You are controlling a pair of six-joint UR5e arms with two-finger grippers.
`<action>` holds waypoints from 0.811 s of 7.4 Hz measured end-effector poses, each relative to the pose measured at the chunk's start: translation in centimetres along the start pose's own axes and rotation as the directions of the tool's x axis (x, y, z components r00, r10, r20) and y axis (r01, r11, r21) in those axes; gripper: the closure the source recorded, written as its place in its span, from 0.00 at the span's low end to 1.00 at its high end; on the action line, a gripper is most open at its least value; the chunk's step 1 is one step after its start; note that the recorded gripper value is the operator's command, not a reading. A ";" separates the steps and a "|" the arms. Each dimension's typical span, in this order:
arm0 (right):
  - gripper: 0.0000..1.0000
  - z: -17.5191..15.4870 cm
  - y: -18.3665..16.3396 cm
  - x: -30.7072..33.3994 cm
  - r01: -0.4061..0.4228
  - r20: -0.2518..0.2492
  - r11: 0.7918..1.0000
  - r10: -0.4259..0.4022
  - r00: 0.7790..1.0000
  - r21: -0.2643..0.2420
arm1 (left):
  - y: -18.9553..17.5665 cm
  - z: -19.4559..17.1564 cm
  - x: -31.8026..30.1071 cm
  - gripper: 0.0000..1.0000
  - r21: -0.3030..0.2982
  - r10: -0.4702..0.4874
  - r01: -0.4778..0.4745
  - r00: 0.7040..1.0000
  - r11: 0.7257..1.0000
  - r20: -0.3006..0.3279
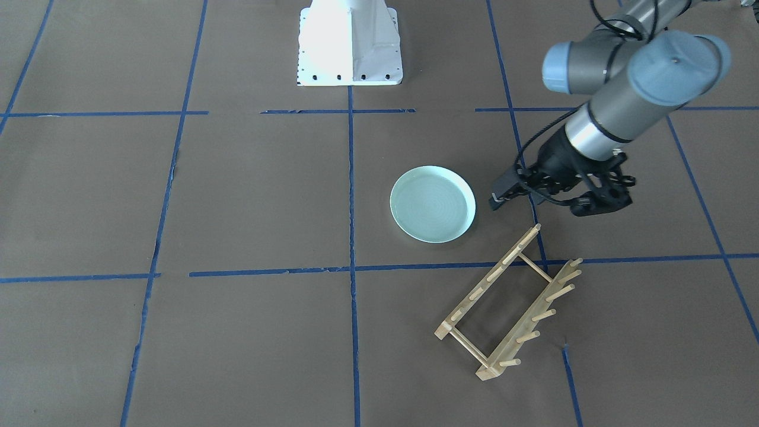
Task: Place plate on rack
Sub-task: 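Move the left gripper over the pale green plate's edge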
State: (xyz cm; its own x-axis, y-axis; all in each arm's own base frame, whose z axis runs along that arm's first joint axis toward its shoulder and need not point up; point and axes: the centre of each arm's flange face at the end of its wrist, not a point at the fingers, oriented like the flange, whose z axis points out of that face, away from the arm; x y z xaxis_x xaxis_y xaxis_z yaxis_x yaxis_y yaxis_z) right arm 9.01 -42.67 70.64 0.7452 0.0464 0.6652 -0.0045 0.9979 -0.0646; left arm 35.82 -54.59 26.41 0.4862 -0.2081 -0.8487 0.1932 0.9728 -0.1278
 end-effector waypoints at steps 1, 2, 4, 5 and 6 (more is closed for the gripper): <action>0.00 0.0 0.0 0.0 0.000 0.000 1.000 0.000 1.000 0.000 | 1.8 2.8 3.7 0.01 0.034 0.010 -0.011 0.999 0.999 0.043; 0.00 0.0 0.0 0.0 0.000 0.000 1.000 0.000 1.000 0.000 | 2.8 6.6 7.6 0.01 0.066 0.020 -0.027 0.994 0.997 0.106; 0.00 0.0 0.0 0.0 0.000 0.000 1.000 0.000 1.000 0.000 | 5.5 13.1 12.4 0.06 0.094 0.046 -0.068 0.974 0.993 0.223; 0.00 0.0 0.0 0.0 0.000 0.000 1.000 0.000 1.000 0.000 | 7.1 14.9 13.3 0.06 0.080 0.064 -0.087 0.964 0.993 0.257; 0.00 0.0 0.0 0.0 0.000 0.000 1.000 0.000 1.000 0.000 | 8.2 16.2 13.8 0.12 0.062 0.084 -0.105 0.956 0.993 0.283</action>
State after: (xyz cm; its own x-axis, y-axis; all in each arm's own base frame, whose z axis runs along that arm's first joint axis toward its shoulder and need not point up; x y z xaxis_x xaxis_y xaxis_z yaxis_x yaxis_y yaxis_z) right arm 9.01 -42.70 70.62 0.7452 0.0461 0.6653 -0.0045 0.9979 -0.0641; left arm 57.92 -51.12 21.95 0.7217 -0.1463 -0.6765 0.1934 0.9811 -0.0058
